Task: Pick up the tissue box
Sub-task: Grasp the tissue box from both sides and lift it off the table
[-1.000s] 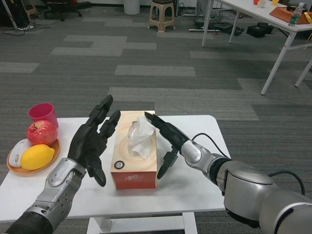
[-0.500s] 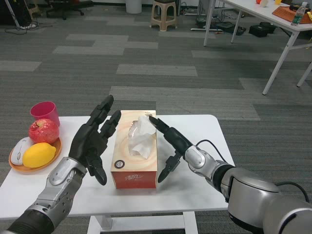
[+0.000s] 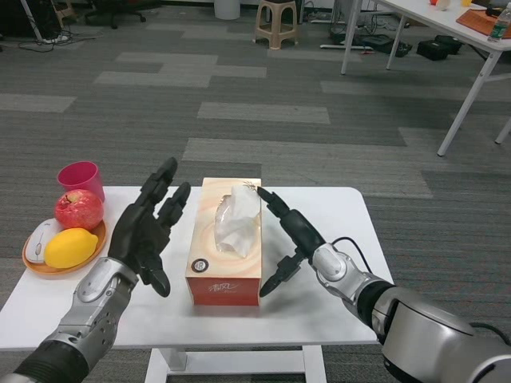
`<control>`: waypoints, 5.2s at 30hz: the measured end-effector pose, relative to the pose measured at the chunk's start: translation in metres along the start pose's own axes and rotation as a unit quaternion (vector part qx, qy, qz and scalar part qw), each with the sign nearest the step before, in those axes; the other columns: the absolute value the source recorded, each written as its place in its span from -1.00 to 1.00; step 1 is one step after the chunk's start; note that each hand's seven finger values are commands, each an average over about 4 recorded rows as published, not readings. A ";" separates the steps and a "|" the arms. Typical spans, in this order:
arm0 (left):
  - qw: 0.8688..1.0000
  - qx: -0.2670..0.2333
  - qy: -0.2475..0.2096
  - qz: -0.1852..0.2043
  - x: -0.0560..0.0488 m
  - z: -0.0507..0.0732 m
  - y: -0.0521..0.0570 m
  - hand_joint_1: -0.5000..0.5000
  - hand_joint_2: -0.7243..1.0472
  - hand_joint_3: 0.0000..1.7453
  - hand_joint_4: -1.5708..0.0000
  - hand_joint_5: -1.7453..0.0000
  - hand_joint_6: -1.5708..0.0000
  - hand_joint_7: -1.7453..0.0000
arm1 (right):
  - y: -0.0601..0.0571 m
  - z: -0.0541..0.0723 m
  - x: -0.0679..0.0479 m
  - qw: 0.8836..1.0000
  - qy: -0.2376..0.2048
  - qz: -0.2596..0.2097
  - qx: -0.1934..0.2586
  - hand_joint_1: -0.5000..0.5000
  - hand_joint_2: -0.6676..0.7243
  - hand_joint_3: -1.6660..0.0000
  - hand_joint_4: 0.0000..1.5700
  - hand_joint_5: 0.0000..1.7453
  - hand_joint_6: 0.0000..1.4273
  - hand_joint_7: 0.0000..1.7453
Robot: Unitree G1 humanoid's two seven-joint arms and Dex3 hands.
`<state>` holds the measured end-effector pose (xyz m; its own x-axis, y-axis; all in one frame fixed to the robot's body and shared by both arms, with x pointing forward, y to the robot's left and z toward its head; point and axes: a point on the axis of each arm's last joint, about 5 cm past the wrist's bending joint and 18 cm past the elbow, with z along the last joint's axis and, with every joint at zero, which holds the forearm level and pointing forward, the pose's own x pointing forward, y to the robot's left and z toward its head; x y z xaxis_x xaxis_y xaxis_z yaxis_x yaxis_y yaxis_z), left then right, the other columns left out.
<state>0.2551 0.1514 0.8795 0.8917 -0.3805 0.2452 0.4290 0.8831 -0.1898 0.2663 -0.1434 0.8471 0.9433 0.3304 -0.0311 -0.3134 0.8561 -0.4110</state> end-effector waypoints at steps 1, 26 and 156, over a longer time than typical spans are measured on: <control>1.000 0.000 0.001 0.006 -0.001 0.000 0.002 1.00 -0.80 -1.00 1.00 0.88 1.00 1.00 | -0.001 0.000 0.000 1.000 0.001 -0.003 0.001 -0.92 -0.09 0.90 -1.00 -1.00 -1.00 -0.92; 0.985 0.094 0.144 0.006 -0.002 -0.019 0.023 1.00 -0.80 -1.00 1.00 0.88 1.00 1.00 | -0.007 -0.020 -0.014 0.997 0.062 0.011 -0.049 -0.92 -0.09 0.90 -1.00 -1.00 -1.00 -0.92; 0.986 0.047 0.150 -0.055 0.019 -0.031 -0.021 1.00 -0.60 -1.00 1.00 0.76 1.00 1.00 | 0.005 -0.013 -0.007 0.998 0.047 -0.007 -0.051 -0.83 -0.45 0.81 0.75 0.56 -0.92 -0.68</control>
<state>0.2675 0.1170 0.8583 0.8494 -0.5266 -0.0356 0.5225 0.8485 -0.0846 0.2597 -0.1464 0.8334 0.9553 0.2750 -0.1083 -0.2912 0.8136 -0.5032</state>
